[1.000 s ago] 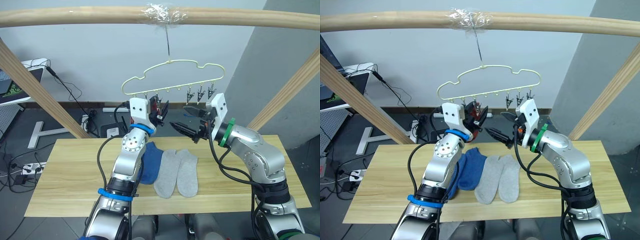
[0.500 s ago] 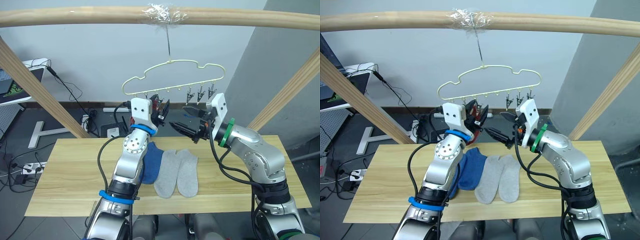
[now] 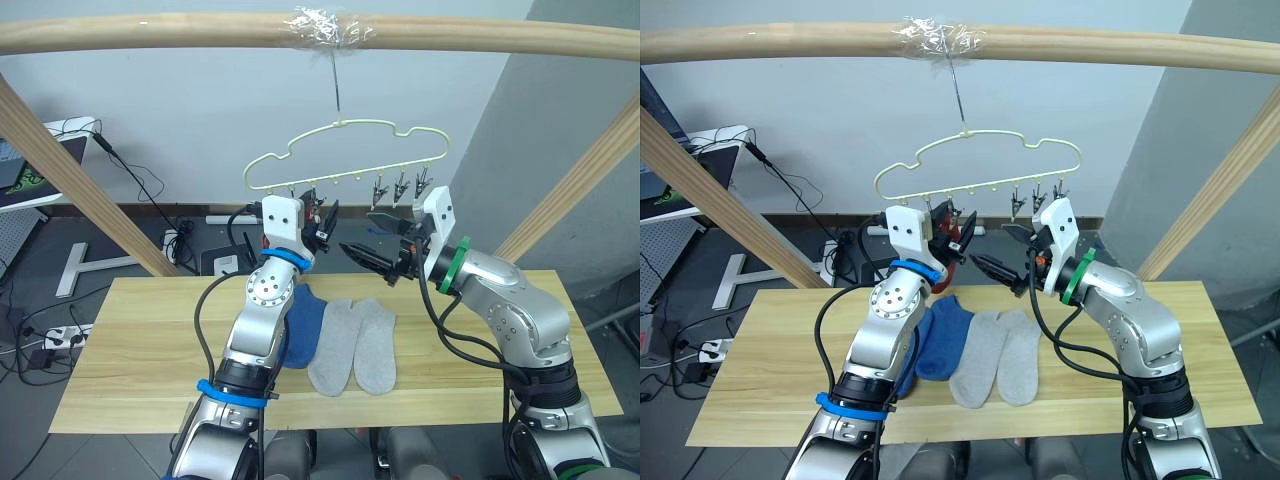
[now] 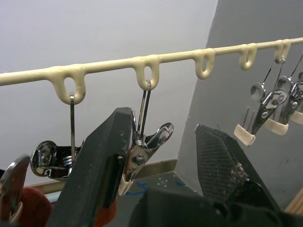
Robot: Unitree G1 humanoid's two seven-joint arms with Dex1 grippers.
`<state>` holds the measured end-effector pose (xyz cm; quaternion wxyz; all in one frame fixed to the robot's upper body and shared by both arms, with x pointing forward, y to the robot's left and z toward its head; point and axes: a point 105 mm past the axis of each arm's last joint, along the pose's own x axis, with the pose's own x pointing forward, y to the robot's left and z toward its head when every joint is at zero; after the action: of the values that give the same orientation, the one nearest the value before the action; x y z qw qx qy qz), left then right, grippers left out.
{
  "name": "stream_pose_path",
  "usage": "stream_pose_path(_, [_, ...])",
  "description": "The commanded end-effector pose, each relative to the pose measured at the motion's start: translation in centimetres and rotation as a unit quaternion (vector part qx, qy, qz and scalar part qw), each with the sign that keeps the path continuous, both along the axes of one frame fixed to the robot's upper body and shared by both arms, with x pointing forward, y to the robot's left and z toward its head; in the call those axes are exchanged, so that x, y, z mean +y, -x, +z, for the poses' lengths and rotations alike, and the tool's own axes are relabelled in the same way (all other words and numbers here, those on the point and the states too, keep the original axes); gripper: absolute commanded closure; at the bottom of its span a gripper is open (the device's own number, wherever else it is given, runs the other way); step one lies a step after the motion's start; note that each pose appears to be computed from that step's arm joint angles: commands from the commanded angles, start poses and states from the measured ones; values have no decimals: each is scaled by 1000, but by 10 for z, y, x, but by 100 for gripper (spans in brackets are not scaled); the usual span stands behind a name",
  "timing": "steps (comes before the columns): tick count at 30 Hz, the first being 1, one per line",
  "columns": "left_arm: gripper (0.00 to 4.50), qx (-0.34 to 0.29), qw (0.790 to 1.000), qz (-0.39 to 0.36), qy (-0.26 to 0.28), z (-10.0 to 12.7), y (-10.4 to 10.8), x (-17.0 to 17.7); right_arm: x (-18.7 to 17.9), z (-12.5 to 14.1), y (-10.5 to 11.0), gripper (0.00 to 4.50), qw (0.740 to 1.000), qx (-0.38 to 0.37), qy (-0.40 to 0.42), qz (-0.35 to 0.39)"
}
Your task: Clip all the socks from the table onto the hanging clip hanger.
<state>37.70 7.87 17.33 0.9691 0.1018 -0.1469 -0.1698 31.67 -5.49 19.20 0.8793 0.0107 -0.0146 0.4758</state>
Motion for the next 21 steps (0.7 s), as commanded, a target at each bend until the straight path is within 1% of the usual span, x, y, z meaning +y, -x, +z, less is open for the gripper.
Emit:
stream_pose_path(1, [204,-43,999,9,-24,16,0,1,0,11,5,0,1000,-23,-11,7])
stream_pose_path(3, [204,-48,998,15,-33,18,-1,3,0,11,5,0,1000,-22,-11,8])
stream_pose_path(21, [204,-45,999,16,-22,16,-1,5,1,11,6,0,1000,-21,-13,8])
